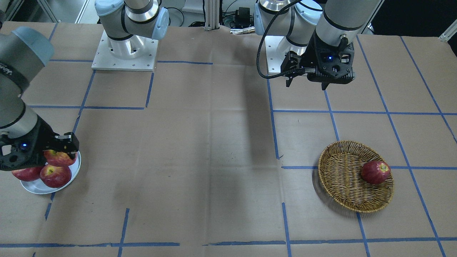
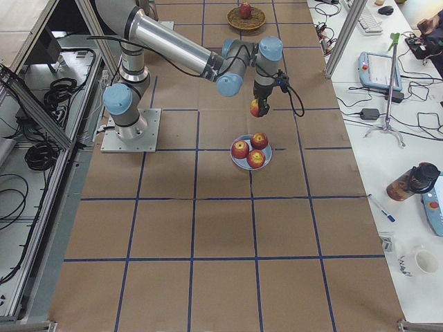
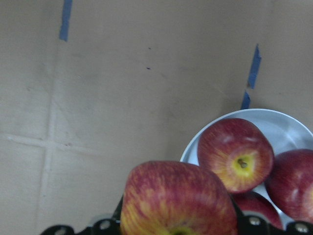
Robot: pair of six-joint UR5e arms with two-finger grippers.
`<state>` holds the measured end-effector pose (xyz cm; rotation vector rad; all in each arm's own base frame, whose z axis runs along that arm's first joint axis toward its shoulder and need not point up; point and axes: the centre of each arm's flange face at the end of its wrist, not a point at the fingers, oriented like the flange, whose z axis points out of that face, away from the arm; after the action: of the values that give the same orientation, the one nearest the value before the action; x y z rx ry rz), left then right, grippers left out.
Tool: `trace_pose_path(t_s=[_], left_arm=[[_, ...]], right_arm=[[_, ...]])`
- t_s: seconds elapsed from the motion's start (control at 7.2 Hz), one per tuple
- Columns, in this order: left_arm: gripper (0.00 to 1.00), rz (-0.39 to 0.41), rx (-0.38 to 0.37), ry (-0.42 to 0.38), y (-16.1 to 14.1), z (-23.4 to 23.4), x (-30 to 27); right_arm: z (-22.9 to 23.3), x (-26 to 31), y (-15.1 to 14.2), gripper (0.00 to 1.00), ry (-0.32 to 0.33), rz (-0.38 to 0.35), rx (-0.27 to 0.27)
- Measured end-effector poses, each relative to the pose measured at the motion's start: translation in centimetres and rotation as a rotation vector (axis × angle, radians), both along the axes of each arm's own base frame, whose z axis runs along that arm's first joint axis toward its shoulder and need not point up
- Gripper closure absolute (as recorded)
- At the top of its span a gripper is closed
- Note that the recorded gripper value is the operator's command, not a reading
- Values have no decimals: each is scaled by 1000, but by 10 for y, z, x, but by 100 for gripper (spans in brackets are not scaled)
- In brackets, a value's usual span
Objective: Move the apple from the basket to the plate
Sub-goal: 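Lift the apple with the right gripper and carry it over the white plate, then lower the apple onto the plate and open the right gripper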
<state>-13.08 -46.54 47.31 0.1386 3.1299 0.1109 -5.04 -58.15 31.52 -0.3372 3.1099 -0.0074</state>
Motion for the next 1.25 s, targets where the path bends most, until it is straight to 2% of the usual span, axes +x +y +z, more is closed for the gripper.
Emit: trace_pose_path(t_s=[0.42,0.97,1.11,1.25], left_arm=[[1,-3,0,-1,0,0,0],[1,-5,1,-1,1,0,0],[1,-5,1,-2,1,-1,0],[1,-4,1,-2,1,-1,0]], right_arm=[[-28,-73,14,45,-17,72,12],[-51,-88,10,41,-12,91,8],[-52,-88,10,12,-9,92,6],[-53,-89,10,1,-8,92,5]])
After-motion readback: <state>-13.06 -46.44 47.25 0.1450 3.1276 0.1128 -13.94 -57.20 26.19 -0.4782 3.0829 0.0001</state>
